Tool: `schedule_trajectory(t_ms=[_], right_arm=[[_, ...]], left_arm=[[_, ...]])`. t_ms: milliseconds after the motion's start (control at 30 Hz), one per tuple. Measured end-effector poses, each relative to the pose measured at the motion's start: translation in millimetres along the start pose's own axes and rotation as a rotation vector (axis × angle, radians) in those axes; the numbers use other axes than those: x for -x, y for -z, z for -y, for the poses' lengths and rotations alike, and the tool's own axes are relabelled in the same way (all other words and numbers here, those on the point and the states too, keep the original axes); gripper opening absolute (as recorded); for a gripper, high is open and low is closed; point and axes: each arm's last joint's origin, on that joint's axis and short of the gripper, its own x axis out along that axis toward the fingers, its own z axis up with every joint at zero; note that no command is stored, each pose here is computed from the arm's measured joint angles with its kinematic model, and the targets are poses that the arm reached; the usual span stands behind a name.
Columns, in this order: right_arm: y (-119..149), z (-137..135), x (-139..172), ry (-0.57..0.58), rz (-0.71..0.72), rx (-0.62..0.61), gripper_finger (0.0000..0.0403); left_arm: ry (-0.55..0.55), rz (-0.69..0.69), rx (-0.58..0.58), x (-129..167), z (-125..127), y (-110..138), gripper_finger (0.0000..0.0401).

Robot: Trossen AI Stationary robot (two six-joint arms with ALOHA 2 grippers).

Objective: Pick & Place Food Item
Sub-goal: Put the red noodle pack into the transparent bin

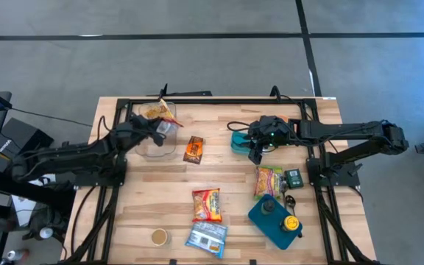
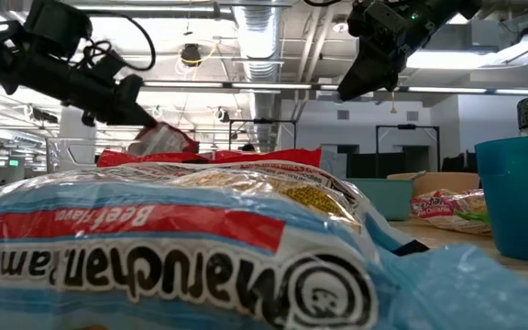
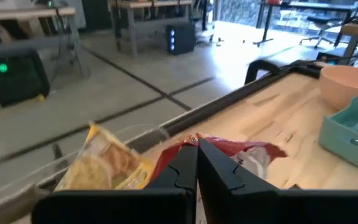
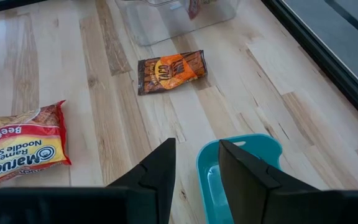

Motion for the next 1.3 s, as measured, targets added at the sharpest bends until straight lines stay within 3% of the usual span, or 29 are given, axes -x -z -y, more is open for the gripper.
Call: schedule_trajectory(t_ms=[367, 867, 1300], right_arm=[[0.0, -0.1, 0.0, 0.000, 0.000, 0.000, 0.0115], [0.0, 0.0, 0.0, 0.000, 0.000, 0.000, 0.0115], [0.0, -0.1, 0.0, 0.000, 0.001, 0.000, 0.0115]], left_arm=[[-0.115, -0.047, 0.029, -5.2, -18.1, 3.8, 0.0000], [-0.157, -0.079, 0.096, -5.9, -23.6, 7.4, 0.0002], [-0.178, -0.078, 0.097, -6.2, -25.7, 7.3, 0.0053]])
